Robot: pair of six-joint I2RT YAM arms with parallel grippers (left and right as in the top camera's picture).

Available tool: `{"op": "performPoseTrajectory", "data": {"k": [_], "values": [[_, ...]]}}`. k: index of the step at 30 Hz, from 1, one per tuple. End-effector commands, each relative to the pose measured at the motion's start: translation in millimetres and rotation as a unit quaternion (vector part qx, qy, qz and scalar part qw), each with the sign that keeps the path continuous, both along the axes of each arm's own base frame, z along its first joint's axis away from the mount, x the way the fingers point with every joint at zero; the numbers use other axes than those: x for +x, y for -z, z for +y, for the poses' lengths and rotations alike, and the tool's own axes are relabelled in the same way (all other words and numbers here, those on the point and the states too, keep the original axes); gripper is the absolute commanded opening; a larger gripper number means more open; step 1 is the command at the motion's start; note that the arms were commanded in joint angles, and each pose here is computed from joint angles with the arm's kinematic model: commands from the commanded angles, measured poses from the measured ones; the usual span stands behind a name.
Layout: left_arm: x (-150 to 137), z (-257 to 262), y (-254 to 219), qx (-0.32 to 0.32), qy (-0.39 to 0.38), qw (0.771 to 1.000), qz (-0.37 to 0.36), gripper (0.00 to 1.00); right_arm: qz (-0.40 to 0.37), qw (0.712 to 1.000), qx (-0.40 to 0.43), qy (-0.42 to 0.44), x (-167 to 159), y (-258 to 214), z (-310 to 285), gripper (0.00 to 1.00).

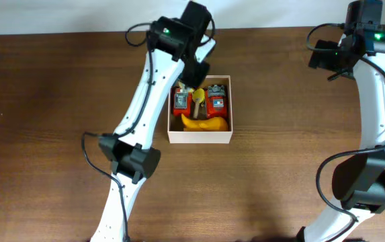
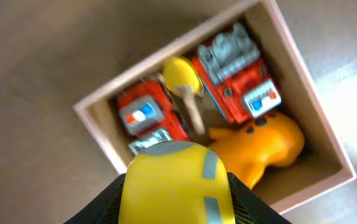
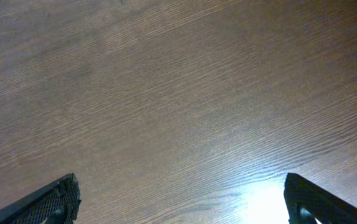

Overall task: Pack container
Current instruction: 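Carry the yellow ball with the left gripper over the box, then lower the ball into the box's front-left corner and open the left gripper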

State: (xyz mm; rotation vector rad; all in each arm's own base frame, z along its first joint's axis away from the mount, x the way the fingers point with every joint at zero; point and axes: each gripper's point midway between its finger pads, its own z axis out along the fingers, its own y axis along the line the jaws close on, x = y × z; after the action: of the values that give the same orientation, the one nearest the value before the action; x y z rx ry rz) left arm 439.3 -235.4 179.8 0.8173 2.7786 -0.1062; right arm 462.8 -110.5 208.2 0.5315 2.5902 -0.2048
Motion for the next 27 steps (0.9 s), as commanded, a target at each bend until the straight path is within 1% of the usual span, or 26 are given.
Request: {"op": "performPoseTrajectory", "data": {"k": [1, 8, 9, 12, 15, 18, 22, 27], "values": [[-14.0, -9.5, 4.9, -0.026, 0.004, 0.999, 0.037, 0.12, 0.001, 1.000, -0.001, 0.009, -0.6, 1.8, -3.3, 0.99], [-25.5, -24.6, 7.3, -0.031, 0.019, 0.998, 0.048, 0.11, 0.001, 1.000, -0.001, 0.009, -0.6, 1.8, -3.3, 0.99], [-28.2, -28.3, 5.1, -0.037, 0.020, 0.998, 0.050, 0.09, 0.002, 1.000, -0.001, 0.009, -0.7, 1.8, -3.3, 0.99], [-36.5, -39.2, -2.8, -0.053, 0.031, 0.997, 0.051, 0.10, 0.001, 1.000, -0.001, 0.009, -0.6, 1.8, -3.3, 0.99], [-42.4, -43.9, -16.2, -0.058, 0.040, 0.997, 0.038, 0.10, 0.001, 1.000, -0.001, 0.009, -0.6, 1.8, -3.3, 0.99], [-44.6, -41.4, -32.1, -0.061, 0.041, 0.997, 0.019, 0.11, 0.002, 1.000, -0.001, 0.009, -0.6, 1.8, -3.3, 0.99], [-41.4, -30.1, -46.6, -0.042, 0.032, 0.999, -0.012, 0.11, 0.002, 1.000, -0.001, 0.009, -0.6, 1.8, -3.2, 0.99], [-43.5, -27.2, -44.5, -0.035, 0.031, 0.999, -0.007, 0.11, 0.002, 1.000, -0.001, 0.009, -0.7, 1.8, -3.3, 0.99]]}}
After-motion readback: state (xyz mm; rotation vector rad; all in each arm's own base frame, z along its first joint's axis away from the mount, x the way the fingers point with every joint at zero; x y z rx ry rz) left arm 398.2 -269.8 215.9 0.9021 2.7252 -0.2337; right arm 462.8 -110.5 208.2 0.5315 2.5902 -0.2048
